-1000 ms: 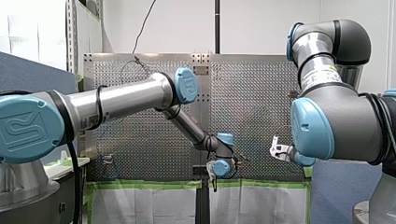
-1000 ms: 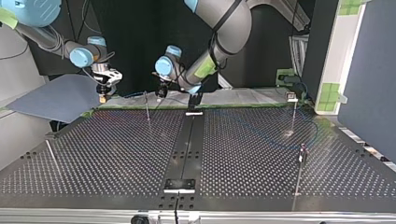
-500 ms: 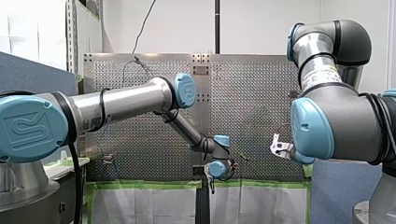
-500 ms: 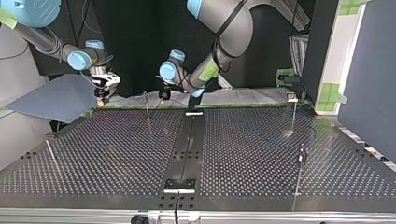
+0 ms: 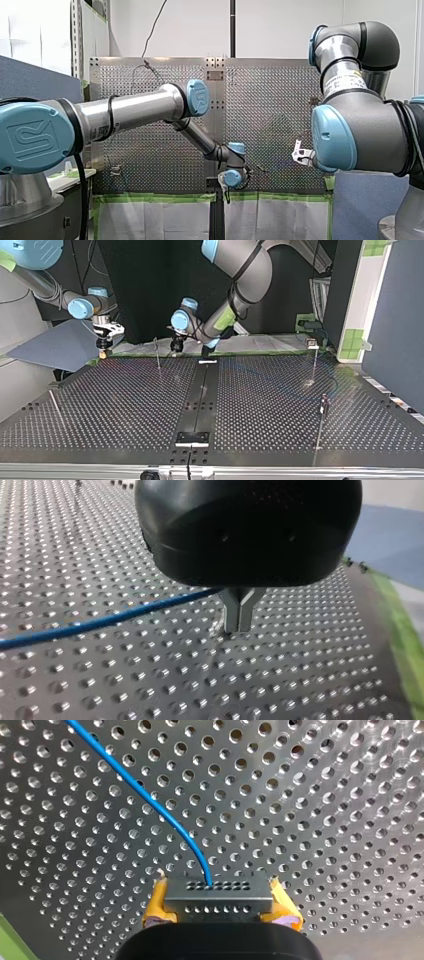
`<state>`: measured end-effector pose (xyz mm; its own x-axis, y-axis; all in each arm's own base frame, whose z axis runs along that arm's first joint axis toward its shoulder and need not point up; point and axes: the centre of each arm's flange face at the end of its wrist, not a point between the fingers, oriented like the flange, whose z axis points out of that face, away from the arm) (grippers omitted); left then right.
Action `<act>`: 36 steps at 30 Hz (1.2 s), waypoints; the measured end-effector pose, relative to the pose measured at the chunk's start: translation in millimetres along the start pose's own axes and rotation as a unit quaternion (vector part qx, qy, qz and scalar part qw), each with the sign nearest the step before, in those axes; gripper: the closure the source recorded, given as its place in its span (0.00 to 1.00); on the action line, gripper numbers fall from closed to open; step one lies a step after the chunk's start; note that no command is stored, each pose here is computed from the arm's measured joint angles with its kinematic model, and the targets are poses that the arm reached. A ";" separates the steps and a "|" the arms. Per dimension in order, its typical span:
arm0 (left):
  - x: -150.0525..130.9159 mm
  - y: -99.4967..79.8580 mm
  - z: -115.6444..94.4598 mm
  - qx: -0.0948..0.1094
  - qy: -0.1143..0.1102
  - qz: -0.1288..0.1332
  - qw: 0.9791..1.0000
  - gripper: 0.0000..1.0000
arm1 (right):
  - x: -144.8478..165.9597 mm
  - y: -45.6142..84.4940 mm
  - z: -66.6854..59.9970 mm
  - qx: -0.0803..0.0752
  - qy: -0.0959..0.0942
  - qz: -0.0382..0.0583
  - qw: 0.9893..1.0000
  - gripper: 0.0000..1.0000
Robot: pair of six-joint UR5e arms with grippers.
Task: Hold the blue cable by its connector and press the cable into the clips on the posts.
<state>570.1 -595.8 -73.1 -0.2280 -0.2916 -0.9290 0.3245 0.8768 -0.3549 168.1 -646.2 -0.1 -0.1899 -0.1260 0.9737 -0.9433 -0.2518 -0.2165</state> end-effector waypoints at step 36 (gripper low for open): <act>-27.2 6.8 16.9 -0.047 -0.040 0.023 0.998 1.00 | -41.3 11.4 56.8 0.021 -0.023 0.004 0.999 1.00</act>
<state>594.0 -588.4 -52.0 -0.1403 -0.2766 -0.9507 0.2454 0.9205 -0.3040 180.7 -698.3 -46.8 -0.1832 -0.1717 0.9680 -0.9291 -0.2915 -0.2275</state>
